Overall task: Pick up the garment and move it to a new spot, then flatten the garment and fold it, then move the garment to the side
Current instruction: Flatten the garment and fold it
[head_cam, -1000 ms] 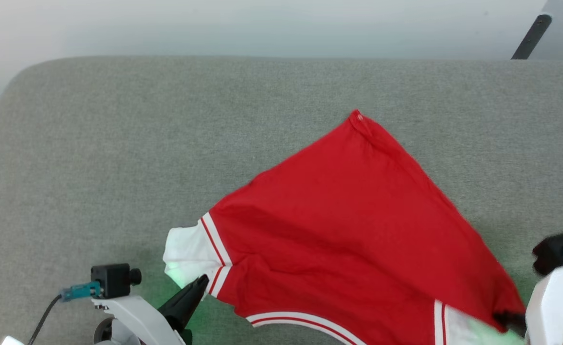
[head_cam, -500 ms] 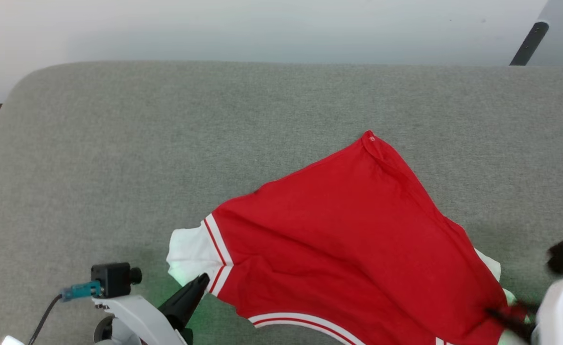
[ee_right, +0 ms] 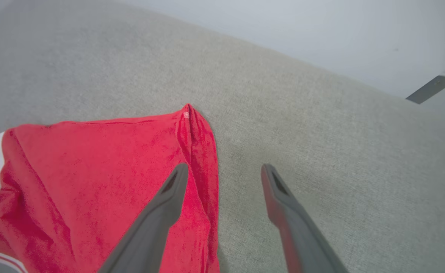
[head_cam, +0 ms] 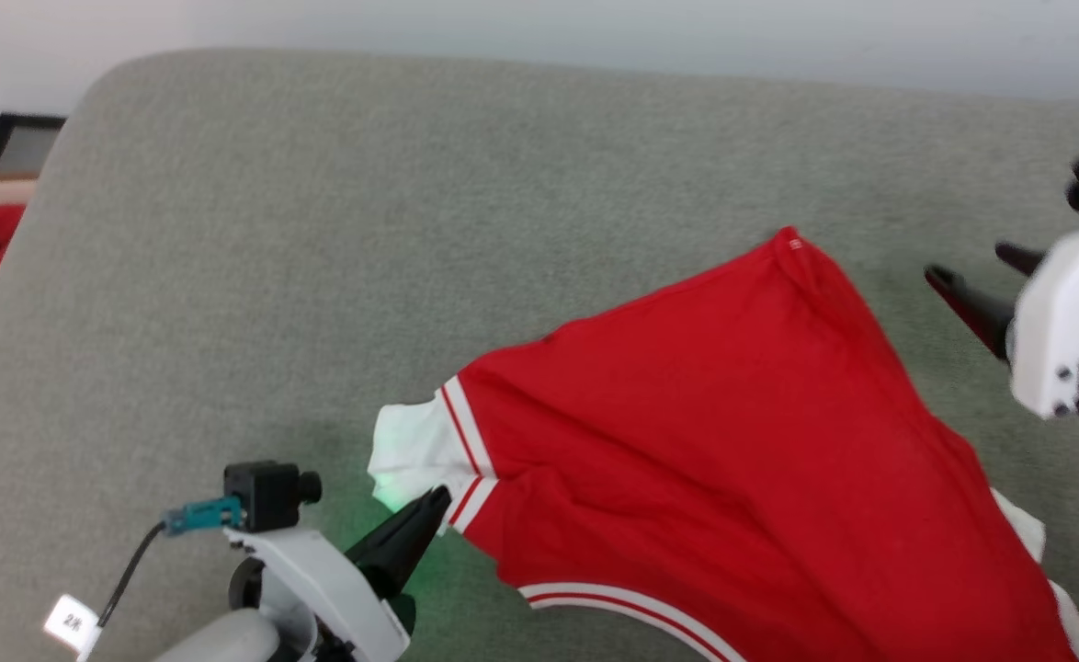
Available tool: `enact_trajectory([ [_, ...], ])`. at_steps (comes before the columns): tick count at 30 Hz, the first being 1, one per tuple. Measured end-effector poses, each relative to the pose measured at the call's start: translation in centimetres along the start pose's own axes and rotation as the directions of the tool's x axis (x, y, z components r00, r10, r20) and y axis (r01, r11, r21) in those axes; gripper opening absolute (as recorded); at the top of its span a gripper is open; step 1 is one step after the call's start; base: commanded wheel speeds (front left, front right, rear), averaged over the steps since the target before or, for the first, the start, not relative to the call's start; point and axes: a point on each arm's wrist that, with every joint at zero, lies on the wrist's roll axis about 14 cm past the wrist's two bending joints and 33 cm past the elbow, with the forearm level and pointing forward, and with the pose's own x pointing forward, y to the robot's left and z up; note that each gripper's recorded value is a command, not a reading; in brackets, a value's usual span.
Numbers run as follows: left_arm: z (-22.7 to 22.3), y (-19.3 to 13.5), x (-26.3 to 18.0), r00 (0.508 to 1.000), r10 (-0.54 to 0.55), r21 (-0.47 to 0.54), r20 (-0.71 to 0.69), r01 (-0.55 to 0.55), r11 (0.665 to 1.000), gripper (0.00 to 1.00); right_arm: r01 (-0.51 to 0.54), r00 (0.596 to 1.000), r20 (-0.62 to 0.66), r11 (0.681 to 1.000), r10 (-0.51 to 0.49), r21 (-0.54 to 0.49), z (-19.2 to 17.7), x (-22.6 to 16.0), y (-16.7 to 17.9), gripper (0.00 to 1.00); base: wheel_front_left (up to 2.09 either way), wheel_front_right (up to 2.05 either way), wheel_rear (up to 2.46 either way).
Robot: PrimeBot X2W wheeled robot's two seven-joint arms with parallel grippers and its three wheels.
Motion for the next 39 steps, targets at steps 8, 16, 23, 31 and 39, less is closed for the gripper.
enact_trajectory([
  [8,0.2,1.0,0.4,1.000,0.023,-0.019,0.015,-0.023,1.000,0.00,-0.069,0.989,-0.139,0.996,0.060,-0.062,-0.8,7.9,2.2,1.00,0.00,0.00,0.00],
  [16,0.0,2.7,0.4,0.997,0.072,-0.040,0.018,-0.071,0.997,0.00,-0.114,0.953,-0.297,0.981,0.063,-0.156,-4.7,12.7,3.0,1.00,0.00,0.00,0.00],
  [23,0.2,3.4,-0.1,0.994,0.107,-0.072,0.038,-0.104,0.992,0.00,-0.168,0.947,-0.296,0.977,0.122,-0.133,-4.7,14.1,4.7,0.00,0.00,0.00,0.00],
  [31,2.4,3.9,-1.4,0.988,0.119,-0.070,0.095,-0.112,0.991,0.00,-0.102,0.993,-0.055,0.995,0.103,0.009,-0.5,12.6,2.9,0.00,0.00,0.00,0.00],
  [39,9.4,2.5,-1.3,0.977,0.056,0.047,0.206,-0.067,0.997,0.00,0.049,0.978,0.196,0.988,-0.077,0.145,5.2,7.1,-3.0,0.00,0.00,0.00,0.00],
])
